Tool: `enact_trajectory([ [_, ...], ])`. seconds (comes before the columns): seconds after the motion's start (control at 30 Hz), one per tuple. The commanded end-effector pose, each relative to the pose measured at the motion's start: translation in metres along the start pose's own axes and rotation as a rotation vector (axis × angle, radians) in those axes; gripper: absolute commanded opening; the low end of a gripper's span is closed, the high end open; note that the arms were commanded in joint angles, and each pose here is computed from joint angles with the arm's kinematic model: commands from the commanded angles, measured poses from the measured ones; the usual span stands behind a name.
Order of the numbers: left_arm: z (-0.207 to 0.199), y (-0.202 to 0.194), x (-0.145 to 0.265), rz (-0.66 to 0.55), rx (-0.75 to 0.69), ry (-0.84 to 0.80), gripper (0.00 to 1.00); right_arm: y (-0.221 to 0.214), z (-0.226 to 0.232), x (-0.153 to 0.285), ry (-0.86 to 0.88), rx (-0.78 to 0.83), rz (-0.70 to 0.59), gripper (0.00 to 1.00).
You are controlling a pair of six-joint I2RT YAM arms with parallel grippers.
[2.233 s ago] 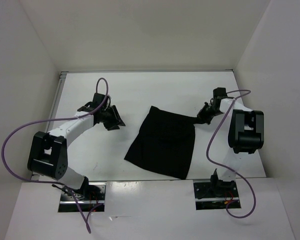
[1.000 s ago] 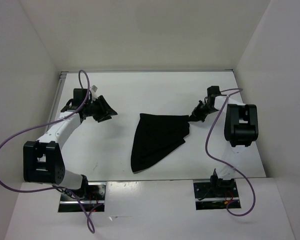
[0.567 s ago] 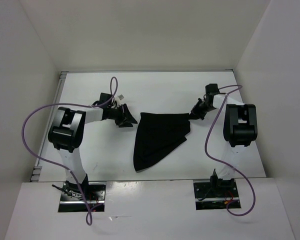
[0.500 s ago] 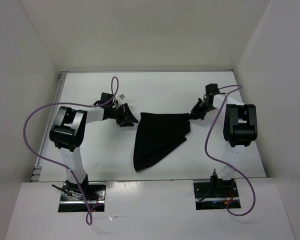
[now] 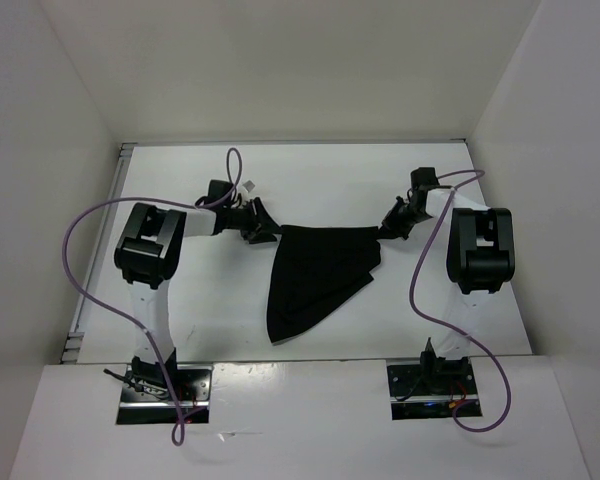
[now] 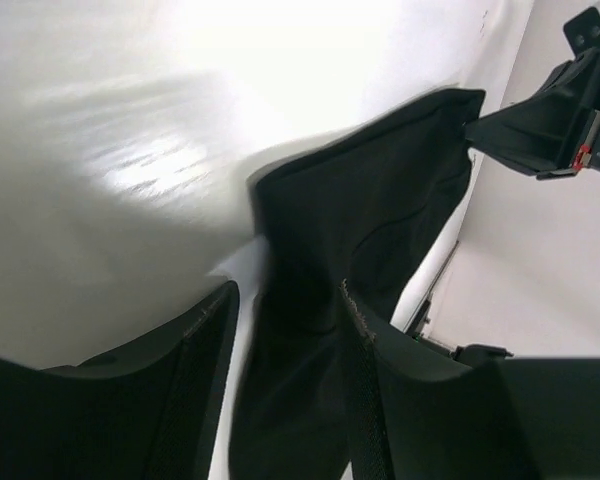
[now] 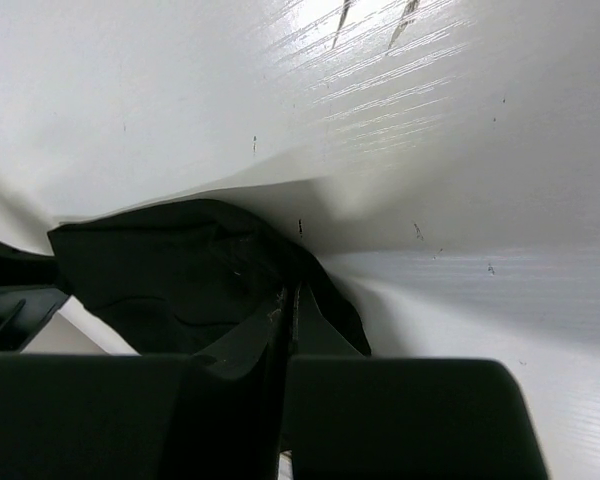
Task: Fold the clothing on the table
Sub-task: Fold the skirt
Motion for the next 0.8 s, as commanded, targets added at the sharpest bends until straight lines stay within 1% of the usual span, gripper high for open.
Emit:
enact_trajectory([
  [0.0, -0.003, 0.007, -0.013, -0.014, -0.028, -0.033, 0.52, -0.001, 0.003, 0.003, 0.004, 0.027, -0.013, 0.00],
  [0.17, -0.003, 0.009, -0.029, -0.012, -0.009, -0.051, 0.51, -0.003, 0.005, 0.001, -0.002, 0.035, -0.016, 0.00],
  [0.2, -0.006, 0.004, -0.037, 0.004, -0.024, -0.060, 0.45, -0.003, 0.005, 0.001, -0.002, 0.035, -0.016, 0.00],
  [0.23, -0.010, 0.006, -0.037, 0.002, -0.025, -0.079, 0.39, -0.003, 0.005, 0.001, -0.002, 0.035, -0.016, 0.00],
  [0.27, -0.015, 0.002, -0.040, 0.020, -0.032, -0.091, 0.31, -0.003, 0.003, -0.001, -0.008, 0.031, -0.010, 0.00],
  [0.33, -0.014, -0.002, -0.044, 0.033, -0.031, -0.090, 0.13, -0.003, 0.003, -0.001, -0.009, 0.031, -0.010, 0.00],
  [0.37, -0.013, -0.004, -0.044, 0.041, -0.032, -0.083, 0.00, -0.003, 0.003, -0.001, -0.009, 0.031, -0.010, 0.00],
  [0.4, -0.021, -0.001, -0.038, 0.032, -0.033, -0.073, 0.00, -0.003, 0.003, -0.001, -0.009, 0.040, -0.010, 0.00],
  [0.47, -0.019, 0.006, -0.021, -0.004, -0.041, -0.051, 0.00, -0.003, 0.005, 0.002, 0.000, 0.045, -0.018, 0.00],
  [0.5, -0.031, 0.015, -0.005, -0.040, -0.052, -0.046, 0.00, -0.003, 0.013, 0.012, 0.034, 0.059, -0.030, 0.00],
  [0.57, -0.035, 0.027, 0.018, -0.086, -0.094, -0.037, 0.00, -0.003, 0.022, 0.024, 0.080, 0.088, -0.042, 0.00],
  [0.6, -0.057, 0.040, 0.037, -0.116, -0.135, -0.055, 0.00, -0.008, 0.033, 0.041, 0.114, 0.129, -0.067, 0.00],
  [0.63, -0.067, 0.048, 0.048, -0.131, -0.165, -0.069, 0.00, -0.014, 0.041, 0.049, 0.128, 0.148, -0.072, 0.00],
  [0.67, -0.083, 0.058, 0.064, -0.164, -0.209, -0.089, 0.00, -0.011, 0.054, 0.064, 0.162, 0.180, -0.104, 0.00],
  [0.7, -0.106, 0.073, 0.077, -0.187, -0.270, -0.109, 0.00, -0.015, 0.064, 0.080, 0.184, 0.200, -0.118, 0.00],
  [0.73, -0.119, 0.083, 0.089, -0.213, -0.302, -0.113, 0.00, -0.011, 0.082, 0.100, 0.229, 0.236, -0.160, 0.00],
  [0.77, -0.129, 0.094, 0.099, -0.237, -0.332, -0.123, 0.00, -0.009, 0.090, 0.110, 0.246, 0.256, -0.177, 0.00],
])
Point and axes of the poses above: each gripper's point midway between its finger pads, its own x axis back along the fingers, its own z axis along the line the jaws close on, y = z × x, the point moved 9 cm from there along x, back along the fingers, and after that the axes turned 10 degrees about -x, right-handed, at the moved point
